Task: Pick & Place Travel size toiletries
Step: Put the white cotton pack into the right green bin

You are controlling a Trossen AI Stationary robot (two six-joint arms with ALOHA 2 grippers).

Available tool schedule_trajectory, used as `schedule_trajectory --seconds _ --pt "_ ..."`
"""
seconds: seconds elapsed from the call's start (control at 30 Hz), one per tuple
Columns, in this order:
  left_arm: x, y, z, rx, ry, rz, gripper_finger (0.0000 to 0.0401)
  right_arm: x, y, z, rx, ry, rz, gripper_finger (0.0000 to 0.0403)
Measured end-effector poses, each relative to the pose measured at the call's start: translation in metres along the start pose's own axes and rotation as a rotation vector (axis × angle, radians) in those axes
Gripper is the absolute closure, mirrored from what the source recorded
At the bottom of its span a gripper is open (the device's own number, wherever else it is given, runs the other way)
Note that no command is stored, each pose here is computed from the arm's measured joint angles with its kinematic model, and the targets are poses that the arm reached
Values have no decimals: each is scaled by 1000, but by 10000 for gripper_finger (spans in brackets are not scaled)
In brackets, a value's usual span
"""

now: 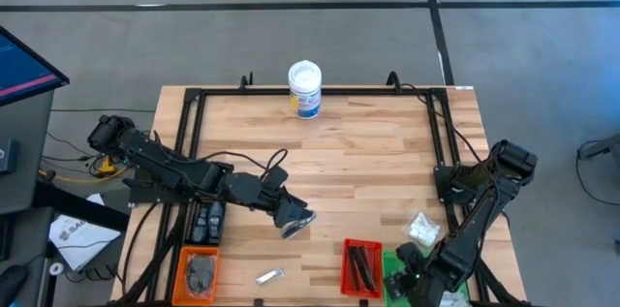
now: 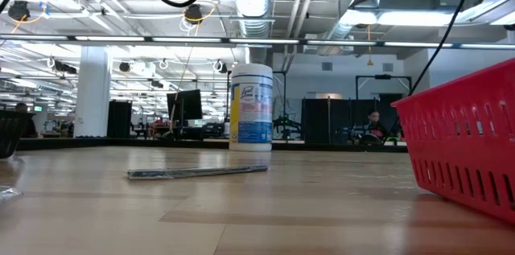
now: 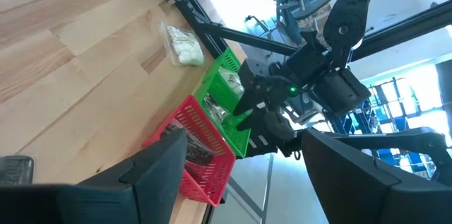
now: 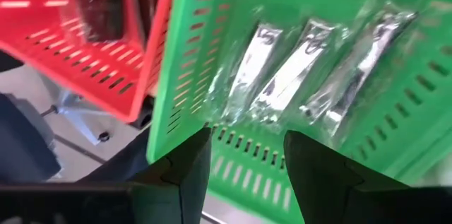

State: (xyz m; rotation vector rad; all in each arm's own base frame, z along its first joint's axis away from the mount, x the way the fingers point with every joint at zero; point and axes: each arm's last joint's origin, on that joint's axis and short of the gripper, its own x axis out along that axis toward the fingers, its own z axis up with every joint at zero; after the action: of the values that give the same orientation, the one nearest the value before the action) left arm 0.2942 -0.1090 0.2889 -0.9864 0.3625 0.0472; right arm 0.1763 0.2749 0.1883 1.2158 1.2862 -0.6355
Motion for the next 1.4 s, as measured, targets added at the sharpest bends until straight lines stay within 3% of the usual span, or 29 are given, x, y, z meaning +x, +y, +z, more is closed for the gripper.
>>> schedule_trajectory --seconds 0.57,1.17,1.4 --pt "0 0 0 1 -1 -2 128 -47 31 -3 -146 -52 -28 254" --pt "-3 -5 -10 13 30 -19 128 -80 80 26 -374 -155 134 287" --pt "-5 -4 -21 36 132 -5 128 -81 93 44 -458 -180 172 302"
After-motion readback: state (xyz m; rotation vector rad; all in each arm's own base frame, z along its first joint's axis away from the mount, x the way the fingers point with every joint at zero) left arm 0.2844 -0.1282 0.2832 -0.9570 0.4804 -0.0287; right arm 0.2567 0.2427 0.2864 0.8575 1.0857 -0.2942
